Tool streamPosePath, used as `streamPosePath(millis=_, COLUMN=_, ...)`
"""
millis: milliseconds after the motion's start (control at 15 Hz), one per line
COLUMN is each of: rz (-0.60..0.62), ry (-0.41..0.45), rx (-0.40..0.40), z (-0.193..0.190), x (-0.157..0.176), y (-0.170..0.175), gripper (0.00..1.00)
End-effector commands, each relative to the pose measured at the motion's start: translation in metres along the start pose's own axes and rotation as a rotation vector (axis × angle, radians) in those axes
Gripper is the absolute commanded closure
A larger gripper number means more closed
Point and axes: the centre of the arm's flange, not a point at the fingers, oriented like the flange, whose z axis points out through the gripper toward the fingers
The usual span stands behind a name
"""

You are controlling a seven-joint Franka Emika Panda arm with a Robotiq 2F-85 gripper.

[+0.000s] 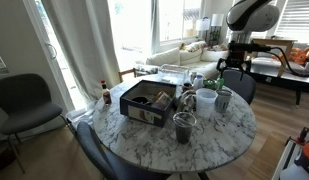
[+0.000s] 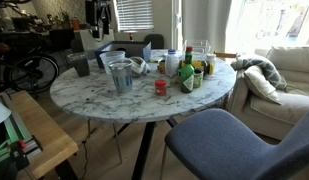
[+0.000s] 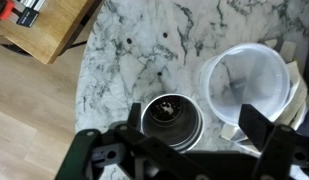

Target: Move the orange container with an orange lid to the left

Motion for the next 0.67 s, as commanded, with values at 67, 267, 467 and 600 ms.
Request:
streamPosePath(millis=67, rz=0.226, ry=0.039, rx=0.111, z=0.026, x=0.028, y=0.054, gripper=0.0)
streamPosePath(millis=267, rz=0.217, ry=0.045, rx=0.105, z=0.017, x=0.031, y=0.058, gripper=0.0)
streamPosePath(millis=467, rz=0.244, ry=0.045, rx=0.116, z=0.017, x=0.033, y=0.061, gripper=0.0)
streamPosePath(millis=600, rz=0.248, ry=0.045, rx=0.117, z=0.017, x=0.033, y=0.061, gripper=0.0)
